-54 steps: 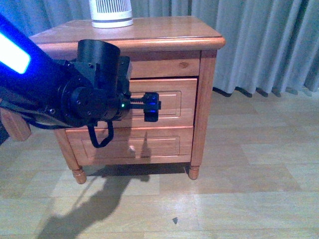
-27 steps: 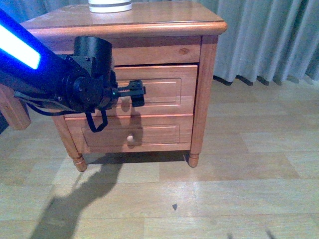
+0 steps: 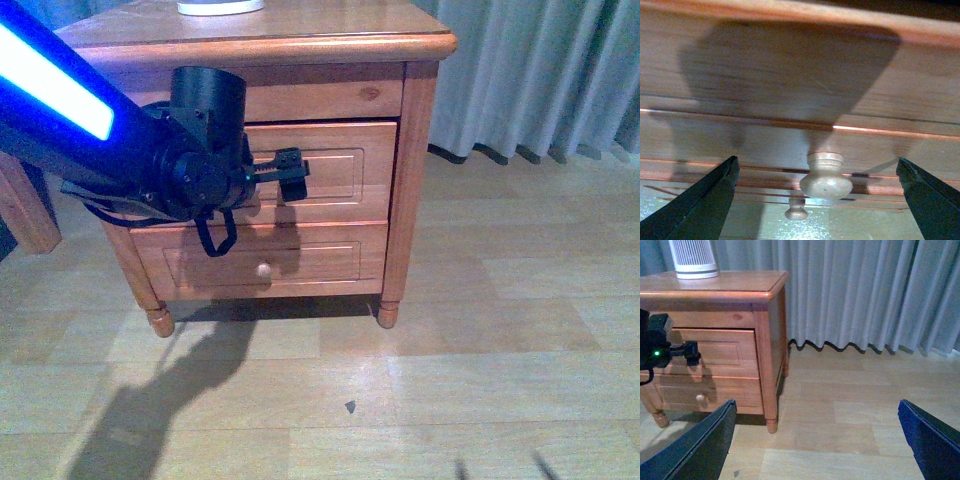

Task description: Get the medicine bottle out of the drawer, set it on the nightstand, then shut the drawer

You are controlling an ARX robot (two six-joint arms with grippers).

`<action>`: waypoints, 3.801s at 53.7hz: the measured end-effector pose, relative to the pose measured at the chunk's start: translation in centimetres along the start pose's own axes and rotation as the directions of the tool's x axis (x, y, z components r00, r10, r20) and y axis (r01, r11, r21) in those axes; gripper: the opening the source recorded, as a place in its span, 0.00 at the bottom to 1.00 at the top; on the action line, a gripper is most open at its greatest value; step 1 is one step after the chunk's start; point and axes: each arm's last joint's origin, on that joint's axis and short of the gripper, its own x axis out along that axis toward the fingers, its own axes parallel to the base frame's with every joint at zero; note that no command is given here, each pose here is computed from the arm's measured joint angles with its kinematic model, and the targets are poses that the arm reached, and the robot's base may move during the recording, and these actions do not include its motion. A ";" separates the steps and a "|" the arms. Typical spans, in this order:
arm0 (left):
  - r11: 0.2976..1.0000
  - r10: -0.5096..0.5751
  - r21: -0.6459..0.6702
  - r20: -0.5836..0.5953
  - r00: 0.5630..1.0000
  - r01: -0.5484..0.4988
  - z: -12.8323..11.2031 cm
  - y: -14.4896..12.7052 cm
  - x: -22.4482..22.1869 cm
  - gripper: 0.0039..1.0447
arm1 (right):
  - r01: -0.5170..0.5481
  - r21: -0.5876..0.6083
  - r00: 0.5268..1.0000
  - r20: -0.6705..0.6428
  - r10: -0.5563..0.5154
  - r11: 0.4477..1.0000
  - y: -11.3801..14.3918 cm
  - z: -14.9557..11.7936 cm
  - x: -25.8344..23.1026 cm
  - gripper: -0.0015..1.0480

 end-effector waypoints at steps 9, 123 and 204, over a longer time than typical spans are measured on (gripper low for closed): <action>1.000 0.005 0.011 -0.001 1.000 -0.005 -0.6 -0.8 0.3 0.94 | 0.000 0.000 1.000 0.000 0.000 1.000 0.0 0.0 0.0 0.93; 1.000 0.005 -0.026 -0.145 0.989 -0.009 -9.5 4.1 -21.3 0.93 | 0.000 0.000 1.000 0.000 0.000 1.000 0.0 0.0 0.0 0.93; 0.994 0.015 0.091 0.439 0.898 -0.061 -7.7 12.8 -42.7 0.02 | -0.182 0.169 0.933 -0.282 0.225 0.969 0.0 0.9 0.9 0.93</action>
